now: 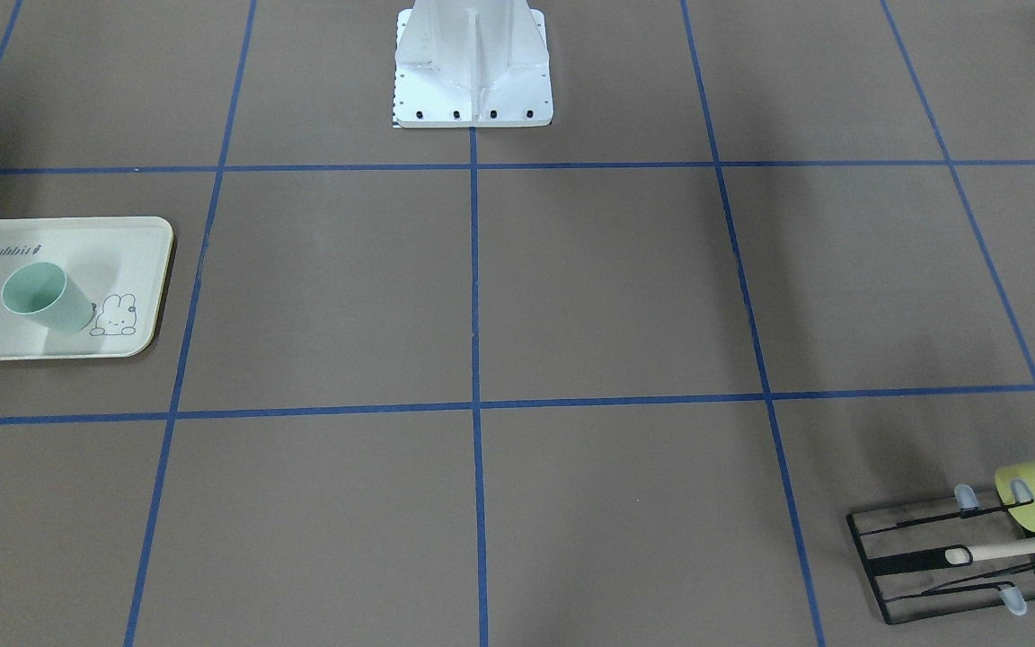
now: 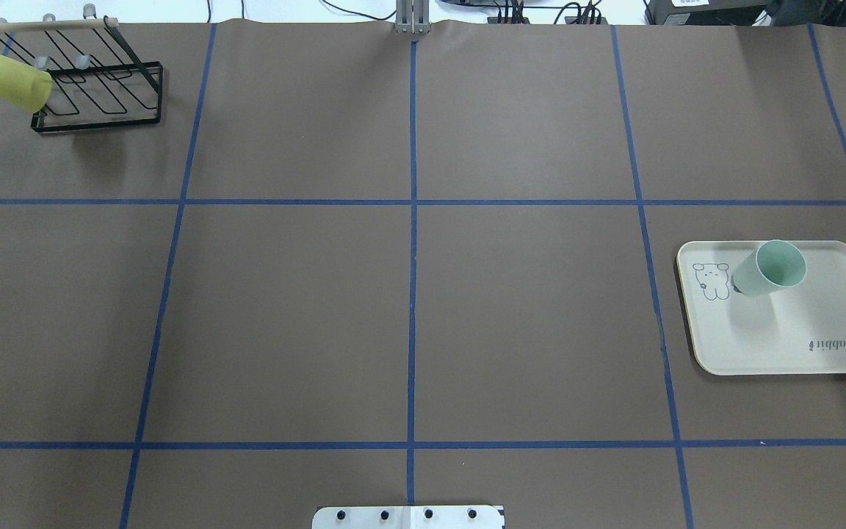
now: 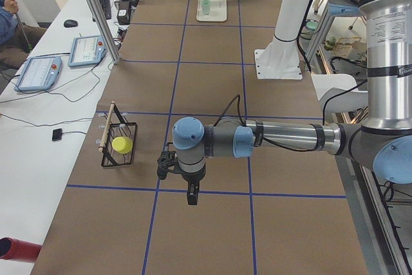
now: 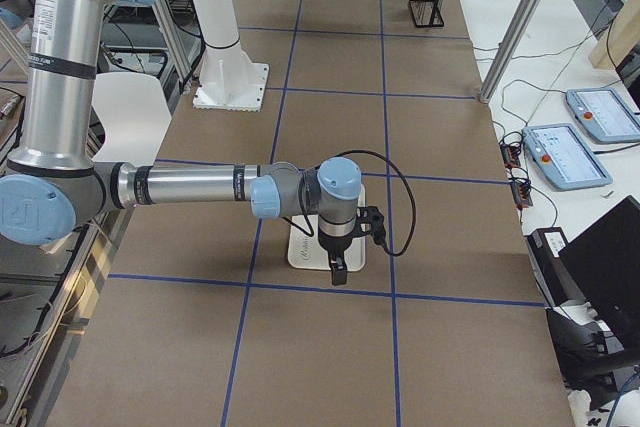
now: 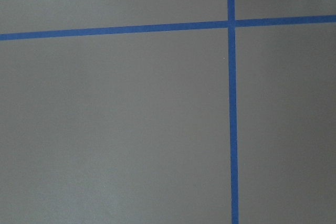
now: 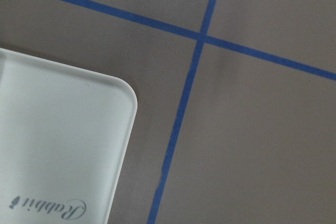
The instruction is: Left arm grabs green cup and hands to right arm on tray
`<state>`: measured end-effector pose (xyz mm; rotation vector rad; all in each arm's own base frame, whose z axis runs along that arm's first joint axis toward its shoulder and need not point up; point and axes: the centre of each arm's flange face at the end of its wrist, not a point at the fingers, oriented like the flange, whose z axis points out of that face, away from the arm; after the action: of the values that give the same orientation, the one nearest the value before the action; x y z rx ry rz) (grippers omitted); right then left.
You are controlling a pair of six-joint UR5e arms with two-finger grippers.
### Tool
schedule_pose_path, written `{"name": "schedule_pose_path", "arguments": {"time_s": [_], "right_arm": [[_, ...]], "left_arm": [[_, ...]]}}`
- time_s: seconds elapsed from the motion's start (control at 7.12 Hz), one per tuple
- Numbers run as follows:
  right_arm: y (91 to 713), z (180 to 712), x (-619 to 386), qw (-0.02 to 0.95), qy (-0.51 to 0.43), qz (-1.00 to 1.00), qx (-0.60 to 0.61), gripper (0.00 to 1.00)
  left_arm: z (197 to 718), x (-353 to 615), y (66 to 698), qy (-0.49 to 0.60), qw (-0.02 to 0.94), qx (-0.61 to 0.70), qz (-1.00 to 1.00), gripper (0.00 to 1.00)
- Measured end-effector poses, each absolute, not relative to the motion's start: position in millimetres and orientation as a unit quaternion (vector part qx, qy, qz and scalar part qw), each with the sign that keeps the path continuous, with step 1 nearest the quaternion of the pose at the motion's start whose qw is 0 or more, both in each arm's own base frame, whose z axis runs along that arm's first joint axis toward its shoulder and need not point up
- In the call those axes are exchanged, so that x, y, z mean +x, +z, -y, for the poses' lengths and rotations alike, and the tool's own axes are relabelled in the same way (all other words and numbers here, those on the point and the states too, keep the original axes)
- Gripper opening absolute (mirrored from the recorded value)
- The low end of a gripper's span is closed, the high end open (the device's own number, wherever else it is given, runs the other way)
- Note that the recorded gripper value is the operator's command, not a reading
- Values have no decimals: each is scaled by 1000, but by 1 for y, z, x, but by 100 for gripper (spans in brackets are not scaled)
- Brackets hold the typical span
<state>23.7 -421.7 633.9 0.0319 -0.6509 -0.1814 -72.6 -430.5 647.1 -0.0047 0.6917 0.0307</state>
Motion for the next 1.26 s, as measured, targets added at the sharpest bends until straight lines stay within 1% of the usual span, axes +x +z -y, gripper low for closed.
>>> {"name": "schedule_pose_path", "arguments": {"time_s": [0.42,0.98,1.26], "right_arm": [[647,407,40,943,-52,327,-33,100],[648,411,42,947,-55,316,-29,100],[647,412,42,948,-53,312,-29,100]], "left_arm": [[430,-73,649,13,941,-4,-339,100],[433,-73,647,14,941,0,-338,100],[436,-72,641,26,941,25,-336,100]]}}
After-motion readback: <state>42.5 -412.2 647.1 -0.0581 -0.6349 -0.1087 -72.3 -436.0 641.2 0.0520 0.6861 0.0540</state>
